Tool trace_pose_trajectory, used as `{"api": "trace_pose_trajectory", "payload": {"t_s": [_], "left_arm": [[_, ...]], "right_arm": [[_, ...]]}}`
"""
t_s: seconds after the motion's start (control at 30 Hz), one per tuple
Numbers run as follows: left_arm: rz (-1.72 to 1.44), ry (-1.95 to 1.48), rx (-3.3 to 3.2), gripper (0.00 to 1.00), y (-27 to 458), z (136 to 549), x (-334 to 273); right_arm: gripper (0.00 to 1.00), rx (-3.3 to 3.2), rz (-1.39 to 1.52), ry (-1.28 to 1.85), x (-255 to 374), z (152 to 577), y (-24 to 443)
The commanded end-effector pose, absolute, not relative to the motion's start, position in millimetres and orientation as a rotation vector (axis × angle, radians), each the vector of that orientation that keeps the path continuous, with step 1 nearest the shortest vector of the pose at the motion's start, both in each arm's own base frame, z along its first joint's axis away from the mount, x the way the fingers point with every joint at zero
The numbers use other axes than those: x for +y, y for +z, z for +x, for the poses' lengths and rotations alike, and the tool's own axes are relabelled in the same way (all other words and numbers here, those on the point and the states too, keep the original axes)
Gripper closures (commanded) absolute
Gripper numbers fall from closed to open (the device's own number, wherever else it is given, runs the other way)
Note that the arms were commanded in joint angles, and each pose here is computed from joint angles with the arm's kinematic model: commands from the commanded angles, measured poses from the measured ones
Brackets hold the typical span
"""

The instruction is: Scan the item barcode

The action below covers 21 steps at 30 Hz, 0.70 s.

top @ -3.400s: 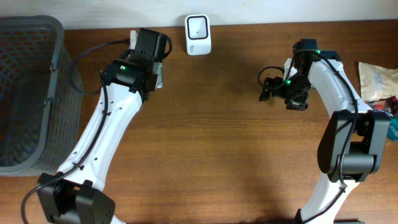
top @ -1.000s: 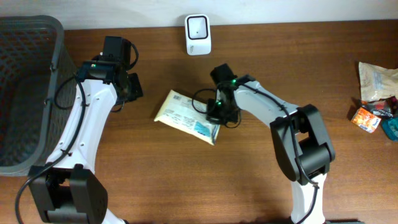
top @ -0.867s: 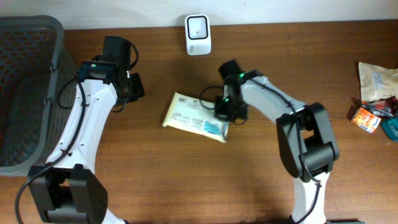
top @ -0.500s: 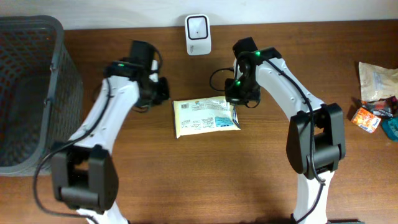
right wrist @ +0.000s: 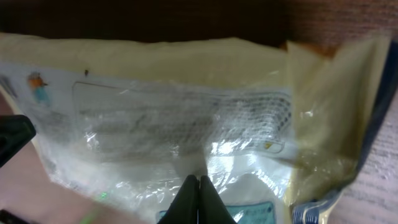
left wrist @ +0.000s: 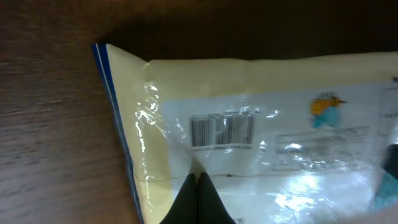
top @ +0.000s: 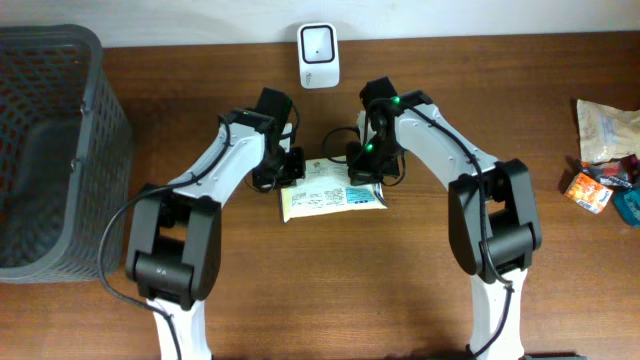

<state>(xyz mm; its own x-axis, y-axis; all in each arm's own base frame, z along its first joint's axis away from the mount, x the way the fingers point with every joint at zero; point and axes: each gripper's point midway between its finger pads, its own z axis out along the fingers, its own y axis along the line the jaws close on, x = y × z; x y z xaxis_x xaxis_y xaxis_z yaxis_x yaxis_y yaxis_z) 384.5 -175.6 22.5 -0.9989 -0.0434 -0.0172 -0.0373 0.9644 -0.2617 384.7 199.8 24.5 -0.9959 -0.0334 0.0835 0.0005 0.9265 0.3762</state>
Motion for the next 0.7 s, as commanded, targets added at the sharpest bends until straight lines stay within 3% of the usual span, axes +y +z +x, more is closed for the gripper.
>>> {"api": "trace_pose_trajectory", "payload": {"t_s": [0.0,0.2,0.33,0.53,0.67], "left_arm": [[-0.093,-0.307,3.133,1.0,1.1,381.5,-164.5],[-0.102,0.048,3.067,1.0,8.5,394.7,-125.6],[-0.104,0.053,3.045,1.0,35.2,403.5,-126.6],[-0.081,-0.306,3.045,1.0,69.0,409.1,-169.4],[-0.054,-0.525,3.061,1.0,68.4,401.5,-195.1]], "right_arm": [[0.96,-3.019,-0.012,-0.414,180.7,381.9,4.9],[0.96,-3.076,-0.055,0.009,129.4,384.1,1.7],[0.96,-3.049,-0.08,0.01,123.6,385.1,21.7],[0.96,-2.997,0.089,-0.477,180.1,391.3,65.2],[0.96,-2.976,0.105,-0.603,197.2,392.1,66.4]]}}
